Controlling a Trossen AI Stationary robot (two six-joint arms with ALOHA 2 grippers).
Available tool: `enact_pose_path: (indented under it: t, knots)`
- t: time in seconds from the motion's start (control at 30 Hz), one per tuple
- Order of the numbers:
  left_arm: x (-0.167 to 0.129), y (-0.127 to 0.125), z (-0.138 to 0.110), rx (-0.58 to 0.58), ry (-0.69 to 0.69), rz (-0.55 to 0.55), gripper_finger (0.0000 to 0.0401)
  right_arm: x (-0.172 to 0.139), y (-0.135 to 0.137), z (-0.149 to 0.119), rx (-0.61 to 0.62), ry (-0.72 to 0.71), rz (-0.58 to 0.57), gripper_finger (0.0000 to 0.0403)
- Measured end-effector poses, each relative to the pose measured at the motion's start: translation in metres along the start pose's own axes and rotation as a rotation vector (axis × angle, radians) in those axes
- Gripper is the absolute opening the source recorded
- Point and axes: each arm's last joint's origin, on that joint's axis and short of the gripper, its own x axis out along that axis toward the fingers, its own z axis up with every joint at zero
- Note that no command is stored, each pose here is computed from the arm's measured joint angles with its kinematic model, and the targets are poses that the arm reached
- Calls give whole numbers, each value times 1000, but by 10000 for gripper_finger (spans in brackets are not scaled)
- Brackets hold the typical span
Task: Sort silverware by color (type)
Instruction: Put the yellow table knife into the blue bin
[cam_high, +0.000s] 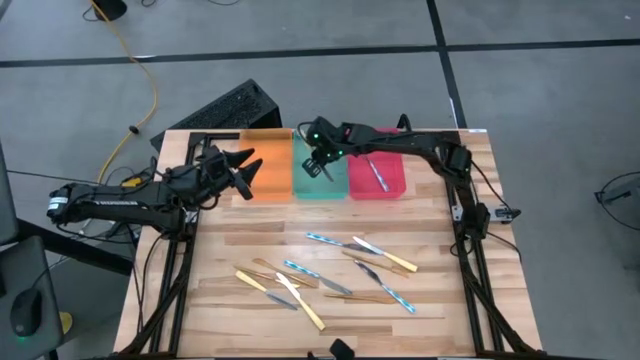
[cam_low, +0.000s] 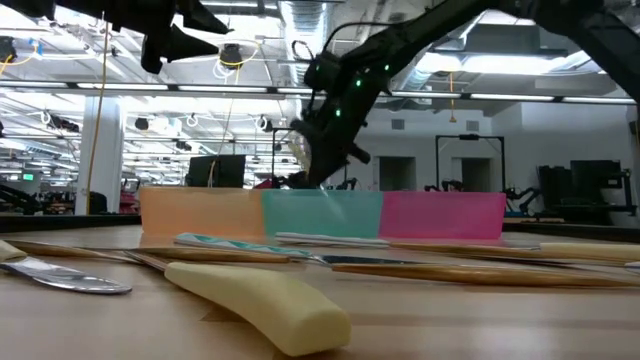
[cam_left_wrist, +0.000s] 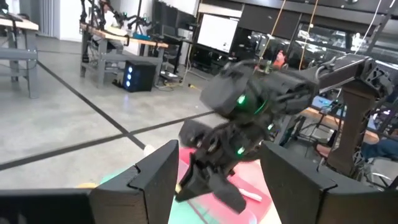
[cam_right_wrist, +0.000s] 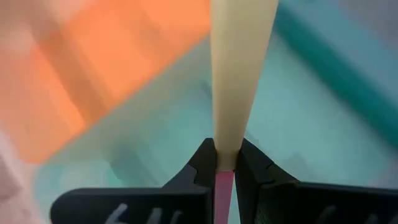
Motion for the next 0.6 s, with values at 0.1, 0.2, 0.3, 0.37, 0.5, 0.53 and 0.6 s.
enact_pose_path:
  t: [0.1, 0.2, 0.3, 0.37, 0.5, 0.53, 0.6]
  knots:
    - [0, 0, -1, -1, 11, 4, 208, 10, -1, -5, 1, 28, -8, 39]
    - [0, 1, -2, -1, 18, 7, 208, 10, -1, -5, 2, 35, -10, 39]
    - [0, 1, -2, -5, 18, 11, 208, 10, -4, -5, 15, 33, -14, 39]
    - [0, 1, -2, -9, 13, 26, 208, 10, -6, -4, 33, 36, -19, 39]
    - [0, 1, -2, -12, 10, 33, 208, 10, -11, -6, 62, 57, -33, 64]
    - [0, 1, -2, -12, 11, 33, 208, 11, -12, -6, 63, 61, -34, 70]
    - [0, 1, -2, -11, 11, 33, 208, 11, -12, -7, 63, 64, -36, 77]
